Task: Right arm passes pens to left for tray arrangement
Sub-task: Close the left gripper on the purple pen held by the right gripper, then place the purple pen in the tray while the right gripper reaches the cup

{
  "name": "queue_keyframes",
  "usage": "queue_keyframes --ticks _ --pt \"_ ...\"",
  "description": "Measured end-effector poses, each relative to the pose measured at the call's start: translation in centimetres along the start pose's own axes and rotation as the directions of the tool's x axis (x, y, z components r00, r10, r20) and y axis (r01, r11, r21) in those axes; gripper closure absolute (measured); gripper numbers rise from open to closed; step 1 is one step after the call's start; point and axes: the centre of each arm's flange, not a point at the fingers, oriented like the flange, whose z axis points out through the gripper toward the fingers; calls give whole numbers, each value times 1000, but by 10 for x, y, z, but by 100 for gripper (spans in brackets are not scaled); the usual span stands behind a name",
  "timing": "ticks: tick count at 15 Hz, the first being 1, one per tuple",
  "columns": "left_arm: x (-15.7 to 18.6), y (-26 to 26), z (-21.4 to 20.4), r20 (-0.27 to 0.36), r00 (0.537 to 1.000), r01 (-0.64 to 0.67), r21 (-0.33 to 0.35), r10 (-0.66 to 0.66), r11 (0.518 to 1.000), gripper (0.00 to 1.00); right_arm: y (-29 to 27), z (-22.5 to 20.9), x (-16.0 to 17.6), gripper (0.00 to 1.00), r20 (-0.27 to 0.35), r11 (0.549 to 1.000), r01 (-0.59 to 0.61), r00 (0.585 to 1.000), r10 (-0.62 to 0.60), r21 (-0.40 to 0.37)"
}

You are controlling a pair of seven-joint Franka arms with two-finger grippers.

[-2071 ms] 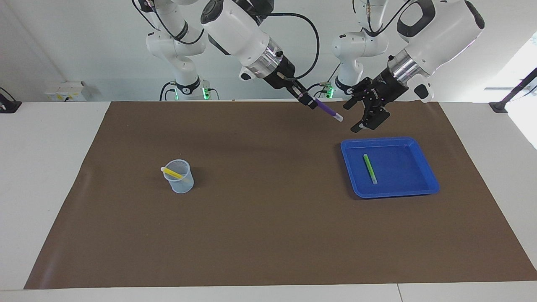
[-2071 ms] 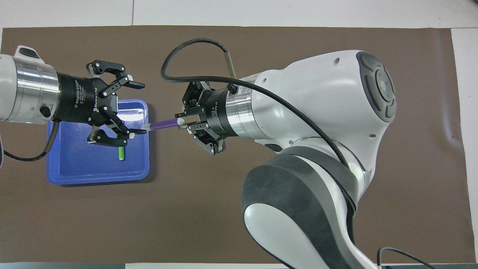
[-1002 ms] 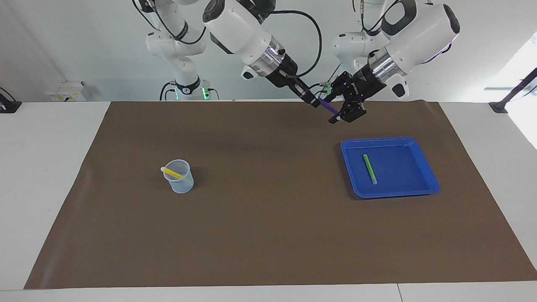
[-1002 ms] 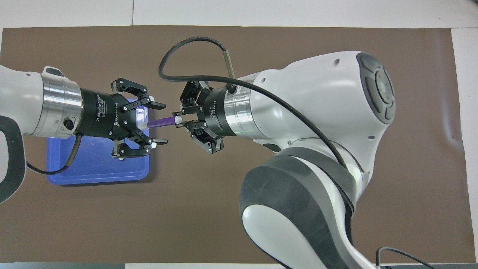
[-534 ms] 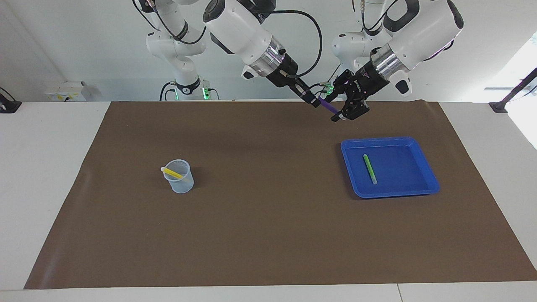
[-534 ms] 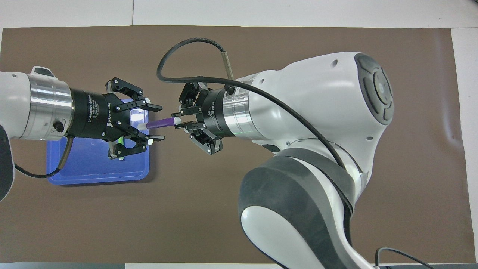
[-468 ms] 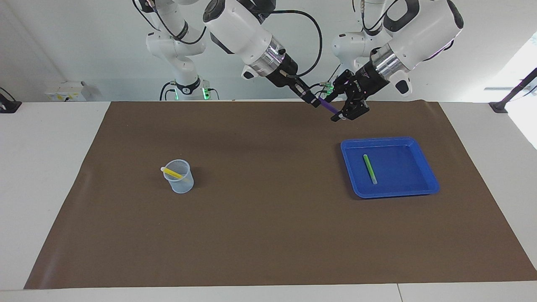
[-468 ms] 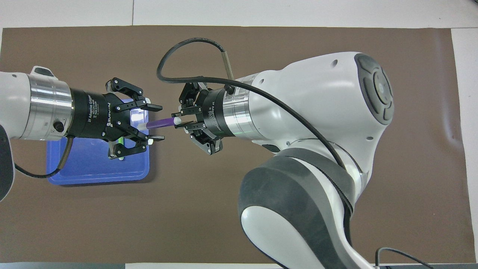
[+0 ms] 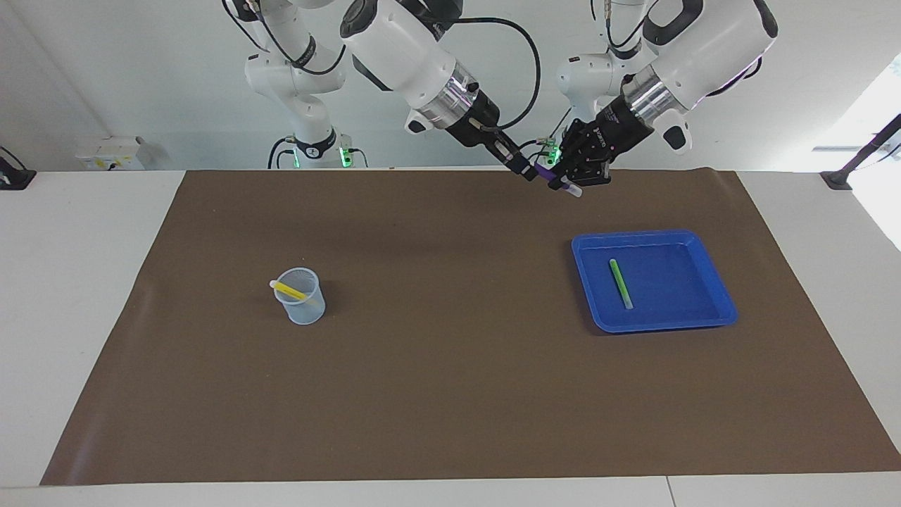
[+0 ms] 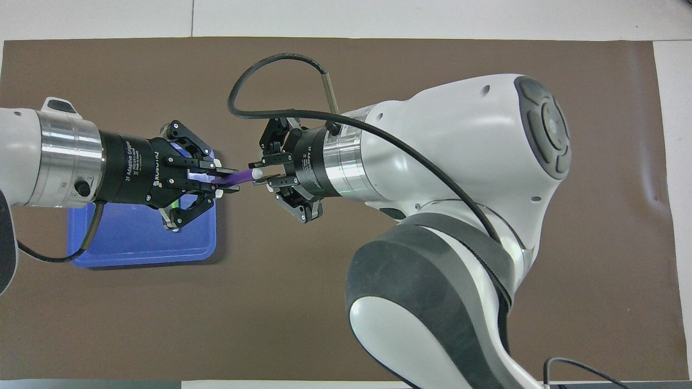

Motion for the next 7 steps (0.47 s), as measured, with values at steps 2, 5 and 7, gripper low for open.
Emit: queue_keyframes --ticks 2,5,7 --pt "0 0 0 0 1000 0 0 0 1000 81 0 0 0 83 0 1000 0 1000 0 0" --pt "0 0 0 0 1000 0 0 0 1000 81 0 0 0 83 0 1000 0 1000 0 -1" --pt "0 0 0 1 1000 3 -1 -3 1000 81 0 1 1 69 -3 1000 2 1000 -2 -2"
